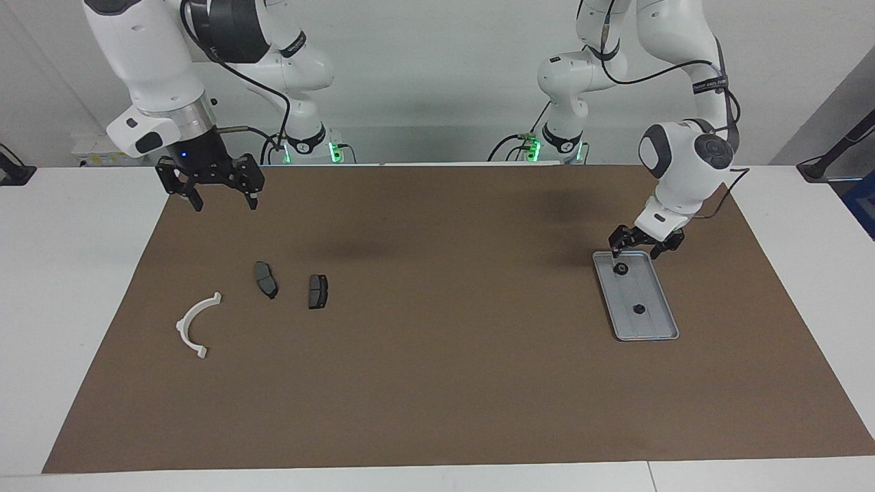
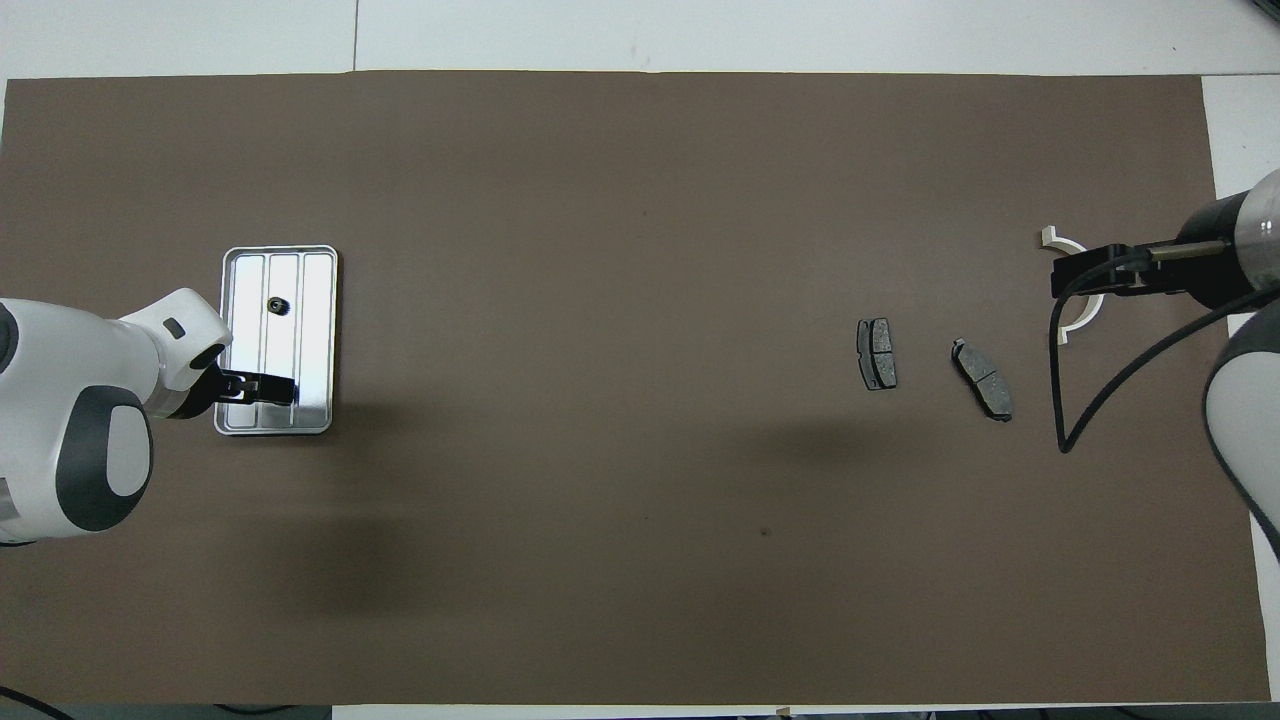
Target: Place bearing gear from tray to pile
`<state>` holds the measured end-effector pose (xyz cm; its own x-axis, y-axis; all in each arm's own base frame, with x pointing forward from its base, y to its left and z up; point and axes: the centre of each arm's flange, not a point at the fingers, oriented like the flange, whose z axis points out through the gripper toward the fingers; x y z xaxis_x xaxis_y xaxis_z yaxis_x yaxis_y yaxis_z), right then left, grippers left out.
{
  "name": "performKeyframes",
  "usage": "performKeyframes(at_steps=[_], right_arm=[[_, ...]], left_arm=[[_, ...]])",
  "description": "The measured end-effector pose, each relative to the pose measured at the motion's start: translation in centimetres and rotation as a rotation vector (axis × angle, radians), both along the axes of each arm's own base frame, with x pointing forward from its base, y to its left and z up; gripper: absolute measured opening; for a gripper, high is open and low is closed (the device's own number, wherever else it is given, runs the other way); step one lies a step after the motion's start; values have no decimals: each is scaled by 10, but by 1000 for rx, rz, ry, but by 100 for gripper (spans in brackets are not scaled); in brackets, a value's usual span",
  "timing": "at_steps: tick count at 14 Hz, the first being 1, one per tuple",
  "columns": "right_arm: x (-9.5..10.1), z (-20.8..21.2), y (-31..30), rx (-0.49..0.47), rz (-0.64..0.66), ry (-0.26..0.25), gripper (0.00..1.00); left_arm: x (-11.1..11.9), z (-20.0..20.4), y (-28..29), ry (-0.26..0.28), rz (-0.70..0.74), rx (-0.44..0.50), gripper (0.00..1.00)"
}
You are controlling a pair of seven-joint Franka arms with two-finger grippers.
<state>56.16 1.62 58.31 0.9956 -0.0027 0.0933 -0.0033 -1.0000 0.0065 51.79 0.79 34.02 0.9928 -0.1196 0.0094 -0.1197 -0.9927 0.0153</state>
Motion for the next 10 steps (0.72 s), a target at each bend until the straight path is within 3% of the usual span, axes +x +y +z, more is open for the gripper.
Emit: performKeyframes(at_steps=[10], right_arm=[[29, -81, 7, 12, -133, -12, 100]], left_arm=[[1, -25, -4, -17, -3, -3, 100]])
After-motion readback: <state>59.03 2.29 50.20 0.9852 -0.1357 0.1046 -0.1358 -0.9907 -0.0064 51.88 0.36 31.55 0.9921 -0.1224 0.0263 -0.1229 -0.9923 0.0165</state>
